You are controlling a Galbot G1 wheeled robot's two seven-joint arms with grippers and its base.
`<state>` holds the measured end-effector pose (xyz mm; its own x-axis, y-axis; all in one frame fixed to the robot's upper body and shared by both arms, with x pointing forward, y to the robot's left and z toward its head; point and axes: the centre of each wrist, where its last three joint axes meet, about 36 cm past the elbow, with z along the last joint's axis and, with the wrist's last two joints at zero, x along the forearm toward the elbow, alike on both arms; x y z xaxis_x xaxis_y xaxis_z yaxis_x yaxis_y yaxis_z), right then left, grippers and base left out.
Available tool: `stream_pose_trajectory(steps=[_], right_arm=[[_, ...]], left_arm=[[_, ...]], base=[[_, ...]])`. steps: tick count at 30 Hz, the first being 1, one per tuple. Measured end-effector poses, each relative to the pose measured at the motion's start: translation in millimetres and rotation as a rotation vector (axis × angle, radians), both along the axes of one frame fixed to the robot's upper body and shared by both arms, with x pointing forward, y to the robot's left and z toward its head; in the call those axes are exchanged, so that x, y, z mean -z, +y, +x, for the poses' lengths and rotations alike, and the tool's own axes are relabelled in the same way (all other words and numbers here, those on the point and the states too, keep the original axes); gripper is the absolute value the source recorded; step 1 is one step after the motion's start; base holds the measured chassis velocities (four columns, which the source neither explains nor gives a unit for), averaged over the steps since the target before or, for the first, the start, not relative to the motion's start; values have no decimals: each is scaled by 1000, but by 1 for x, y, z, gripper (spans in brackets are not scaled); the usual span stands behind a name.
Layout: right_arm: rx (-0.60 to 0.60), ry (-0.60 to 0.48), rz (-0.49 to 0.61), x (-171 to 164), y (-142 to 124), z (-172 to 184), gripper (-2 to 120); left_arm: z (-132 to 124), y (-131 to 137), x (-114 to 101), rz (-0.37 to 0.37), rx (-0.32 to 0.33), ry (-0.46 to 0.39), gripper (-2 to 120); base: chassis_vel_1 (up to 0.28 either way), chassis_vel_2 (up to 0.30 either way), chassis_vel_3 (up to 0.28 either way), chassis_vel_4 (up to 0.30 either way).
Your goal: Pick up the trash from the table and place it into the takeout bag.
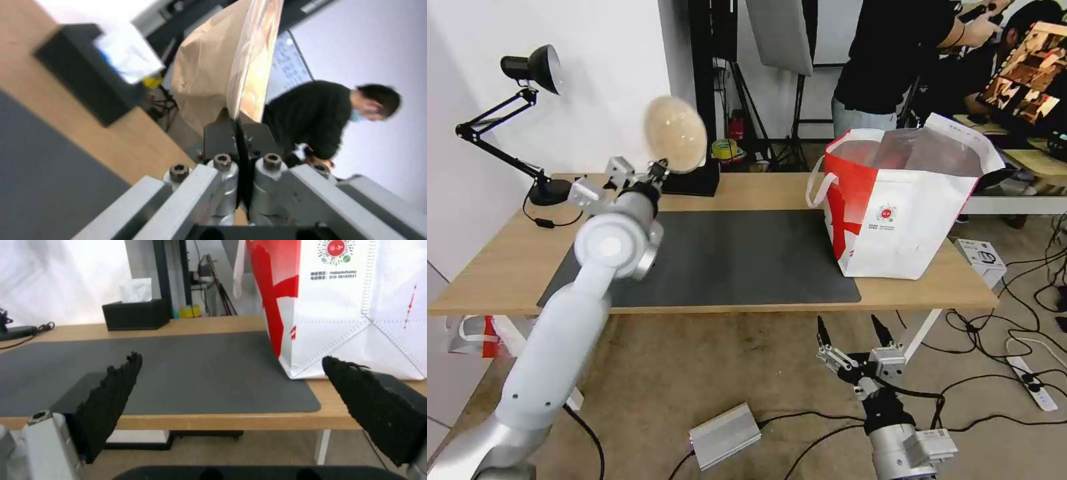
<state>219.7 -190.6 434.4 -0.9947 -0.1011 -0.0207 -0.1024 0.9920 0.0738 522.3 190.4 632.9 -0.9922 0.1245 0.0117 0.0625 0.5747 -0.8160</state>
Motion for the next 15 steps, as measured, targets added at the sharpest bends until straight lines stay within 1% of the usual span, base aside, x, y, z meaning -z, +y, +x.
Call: stream_pose_trajectory(steps=[1, 5, 6, 9, 10, 11, 14, 15], right_arm=[[0, 0, 0, 0, 0, 0, 100], [0, 0, 0, 0, 0, 0, 100], [0, 0, 0, 0, 0, 0, 100], [0, 0, 0, 0, 0, 0, 100], [0, 0, 0, 0, 0, 0, 100], [0, 0, 0, 0, 0, 0, 100], [0, 0, 0, 0, 0, 0, 100], [0, 0, 0, 0, 0, 0, 100]], left_arm=[[0, 0, 0, 0, 0, 0, 0], [15, -20, -14, 2, 36, -24, 0], [15, -20, -14, 2, 36, -24, 0], [25, -38, -21, 3, 63, -28, 0], [25, -38, -21, 3, 63, -28, 0], [30, -50, -24, 7, 82, -31, 0], [40, -74, -31, 9, 114, -34, 0], [40, -74, -31, 9, 114, -34, 0]], base=[[0, 0, 0, 0], [0, 0, 0, 0], [0, 0, 0, 0], [0, 0, 0, 0], [0, 0, 0, 0], [0, 0, 0, 0], [0, 0, 0, 0], [0, 0, 0, 0]])
